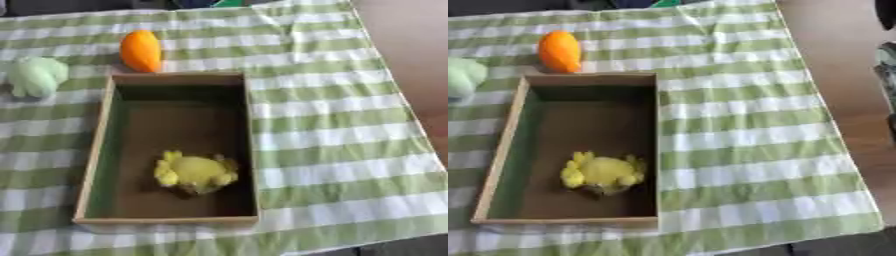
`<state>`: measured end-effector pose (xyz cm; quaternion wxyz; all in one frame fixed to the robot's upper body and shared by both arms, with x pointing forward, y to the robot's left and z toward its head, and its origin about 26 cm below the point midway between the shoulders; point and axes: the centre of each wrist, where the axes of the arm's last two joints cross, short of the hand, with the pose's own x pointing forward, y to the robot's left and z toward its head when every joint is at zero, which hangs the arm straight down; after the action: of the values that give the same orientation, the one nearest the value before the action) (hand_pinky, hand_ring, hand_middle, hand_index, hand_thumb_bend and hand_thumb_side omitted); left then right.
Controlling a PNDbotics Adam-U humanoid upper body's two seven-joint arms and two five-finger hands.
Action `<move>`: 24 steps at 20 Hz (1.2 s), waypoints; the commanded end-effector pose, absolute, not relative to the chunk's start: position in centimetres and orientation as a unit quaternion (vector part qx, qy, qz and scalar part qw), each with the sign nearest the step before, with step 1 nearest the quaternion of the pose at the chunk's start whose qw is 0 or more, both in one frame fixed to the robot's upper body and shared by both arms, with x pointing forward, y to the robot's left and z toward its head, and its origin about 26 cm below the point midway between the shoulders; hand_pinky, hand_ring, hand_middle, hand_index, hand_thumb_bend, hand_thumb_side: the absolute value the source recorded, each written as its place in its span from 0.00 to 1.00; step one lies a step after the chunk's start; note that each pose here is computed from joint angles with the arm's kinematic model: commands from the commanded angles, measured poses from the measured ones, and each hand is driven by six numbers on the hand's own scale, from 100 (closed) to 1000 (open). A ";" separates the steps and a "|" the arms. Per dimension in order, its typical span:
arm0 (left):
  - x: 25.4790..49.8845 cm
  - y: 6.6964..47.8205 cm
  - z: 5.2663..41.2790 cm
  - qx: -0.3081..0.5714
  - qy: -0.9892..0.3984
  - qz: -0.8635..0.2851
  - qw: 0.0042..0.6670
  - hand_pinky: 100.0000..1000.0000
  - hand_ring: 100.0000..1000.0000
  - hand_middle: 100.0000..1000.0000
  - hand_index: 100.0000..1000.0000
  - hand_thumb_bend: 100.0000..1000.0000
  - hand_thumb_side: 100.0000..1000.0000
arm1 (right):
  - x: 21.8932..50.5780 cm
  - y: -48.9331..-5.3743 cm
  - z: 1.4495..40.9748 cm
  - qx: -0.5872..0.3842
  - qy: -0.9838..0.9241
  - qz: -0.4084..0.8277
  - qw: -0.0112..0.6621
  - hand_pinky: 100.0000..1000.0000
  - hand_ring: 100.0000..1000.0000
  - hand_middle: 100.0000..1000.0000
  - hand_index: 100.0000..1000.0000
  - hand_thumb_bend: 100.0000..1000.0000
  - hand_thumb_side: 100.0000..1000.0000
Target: Pick up objects on the table and place them in the box.
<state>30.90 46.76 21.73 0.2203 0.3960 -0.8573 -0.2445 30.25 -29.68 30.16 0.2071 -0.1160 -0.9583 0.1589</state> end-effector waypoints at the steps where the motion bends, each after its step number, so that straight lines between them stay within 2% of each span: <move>1: 30.8 49.0 24.4 0.439 -0.815 -0.315 0.208 0.55 0.77 0.76 0.90 0.00 0.74 | 29.7 -30.1 30.9 -0.123 -0.962 0.146 0.194 0.71 0.75 0.64 0.89 0.00 0.99; 3: 31.0 50.4 24.8 0.459 -0.791 -0.344 0.214 0.56 0.78 0.77 0.91 0.00 0.79 | 29.7 -30.2 30.7 -0.126 -0.962 0.139 0.197 0.71 0.75 0.64 0.89 0.00 0.98; 5: 31.2 51.8 25.1 0.475 -0.767 -0.370 0.223 0.57 0.79 0.79 0.93 0.06 0.87 | 29.7 -30.2 30.6 -0.126 -0.963 0.134 0.198 0.71 0.75 0.64 0.89 0.00 0.98; 7: 31.5 53.0 25.2 0.486 -0.738 -0.404 0.234 0.59 0.81 0.80 0.95 0.17 0.93 | 29.7 -30.2 30.5 -0.125 -0.963 0.131 0.200 0.71 0.75 0.64 0.89 0.00 0.98; 8: 31.6 53.4 25.2 0.490 -0.727 -0.419 0.238 0.60 0.82 0.82 0.97 0.27 1.00 | 29.7 -30.2 30.5 -0.124 -0.963 0.130 0.201 0.71 0.75 0.64 0.89 0.00 0.98; 11: 32.3 54.3 25.3 0.492 -0.680 -0.484 0.248 0.61 0.82 0.83 0.99 0.51 1.00 | 29.8 -30.1 30.2 -0.122 -0.962 0.127 0.208 0.71 0.75 0.63 0.89 0.00 0.97; 12: 32.6 54.6 25.3 0.493 -0.666 -0.500 0.252 0.61 0.82 0.82 0.99 0.56 1.00 | 29.8 -30.1 30.2 -0.121 -0.962 0.126 0.210 0.71 0.75 0.63 0.89 0.00 0.97; 24: 36.3 55.1 24.2 0.501 -0.549 -0.604 0.289 0.62 0.85 0.85 1.00 0.78 1.00 | 29.9 -29.9 29.8 -0.110 -0.962 0.114 0.223 0.71 0.74 0.62 0.88 0.00 0.95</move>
<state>36.68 54.36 23.04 0.2930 0.4889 -0.5690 -0.5928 30.37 -29.80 28.96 0.2365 -0.1080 -0.9592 0.1112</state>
